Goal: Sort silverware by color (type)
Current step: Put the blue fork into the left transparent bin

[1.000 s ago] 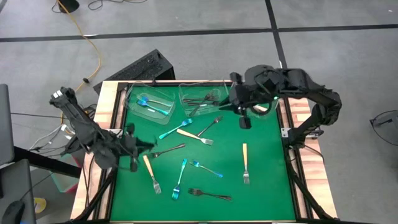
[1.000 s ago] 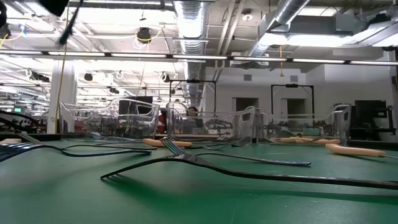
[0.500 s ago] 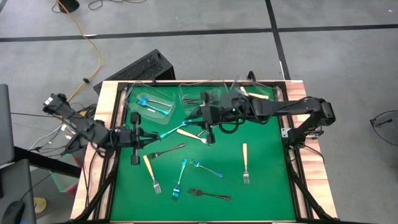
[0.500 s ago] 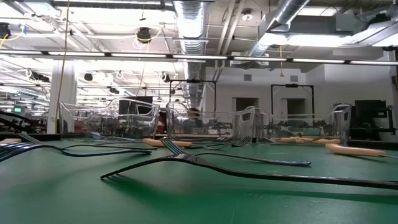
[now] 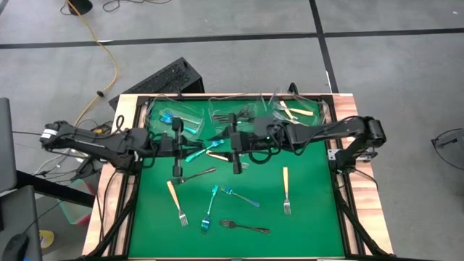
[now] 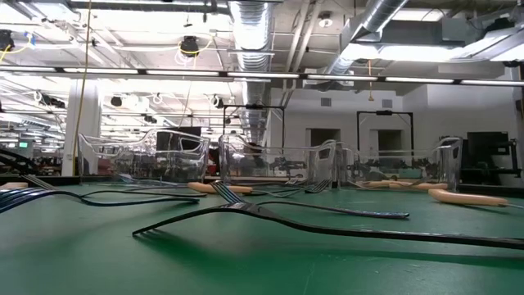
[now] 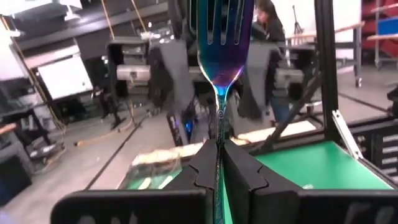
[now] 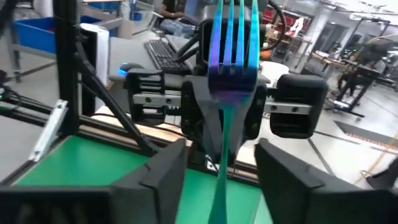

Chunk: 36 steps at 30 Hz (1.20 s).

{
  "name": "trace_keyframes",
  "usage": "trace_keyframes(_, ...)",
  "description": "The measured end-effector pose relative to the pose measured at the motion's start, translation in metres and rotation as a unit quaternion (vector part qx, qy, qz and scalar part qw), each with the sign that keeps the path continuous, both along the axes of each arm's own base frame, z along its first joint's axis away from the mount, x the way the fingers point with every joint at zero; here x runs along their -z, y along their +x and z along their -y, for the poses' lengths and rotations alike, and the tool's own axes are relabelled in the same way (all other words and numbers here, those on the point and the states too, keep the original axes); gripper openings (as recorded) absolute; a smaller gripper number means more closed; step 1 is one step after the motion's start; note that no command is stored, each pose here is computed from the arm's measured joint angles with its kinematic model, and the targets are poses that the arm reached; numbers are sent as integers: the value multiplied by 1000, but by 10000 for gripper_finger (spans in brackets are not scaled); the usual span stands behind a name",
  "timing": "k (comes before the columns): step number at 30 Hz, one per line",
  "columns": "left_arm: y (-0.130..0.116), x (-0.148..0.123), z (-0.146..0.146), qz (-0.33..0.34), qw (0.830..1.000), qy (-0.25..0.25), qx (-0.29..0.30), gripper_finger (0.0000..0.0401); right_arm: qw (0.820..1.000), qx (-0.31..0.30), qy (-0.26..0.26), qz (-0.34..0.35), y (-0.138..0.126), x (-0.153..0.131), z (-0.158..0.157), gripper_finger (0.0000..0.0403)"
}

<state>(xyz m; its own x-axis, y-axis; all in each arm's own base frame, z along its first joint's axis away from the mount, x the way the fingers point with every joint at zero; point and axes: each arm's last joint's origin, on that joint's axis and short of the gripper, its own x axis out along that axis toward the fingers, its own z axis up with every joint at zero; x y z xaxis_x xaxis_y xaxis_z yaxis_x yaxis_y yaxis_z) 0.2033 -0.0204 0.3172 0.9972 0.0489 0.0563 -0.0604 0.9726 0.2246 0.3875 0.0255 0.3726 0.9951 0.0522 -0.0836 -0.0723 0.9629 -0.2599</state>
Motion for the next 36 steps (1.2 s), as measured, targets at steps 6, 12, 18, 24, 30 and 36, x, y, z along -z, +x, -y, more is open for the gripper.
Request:
trace_keyframes(6, 15, 11, -9, -23, 1000, 6, -7, 0, 1000, 11, 0, 3, 9, 8, 1, 259)
trace_keyframes(12, 24, 15, -12, -23, 999, 15, -16, 0, 1000, 12, 4, 12, 8, 6, 2, 260)
trace_keyframes(18, 28, 16, -12, -12, 999, 26, -17, 0, 1000, 13, 5, 9, 8, 6, 2, 260)
trace_keyframes(24, 28, 15, -12, -6, 999, 28, -17, 0, 1000, 17, 20, 3, 8, 7, 4, 245)
trace_keyframes(30, 28, 14, -12, -3, 999, 29, -18, 0, 999, 38, 21, -5, 8, 9, 8, 174)
trace_keyframes(36, 28, 13, -12, 4, 999, 29, -20, 0, 998, 47, 26, -17, 8, 11, 11, 60)
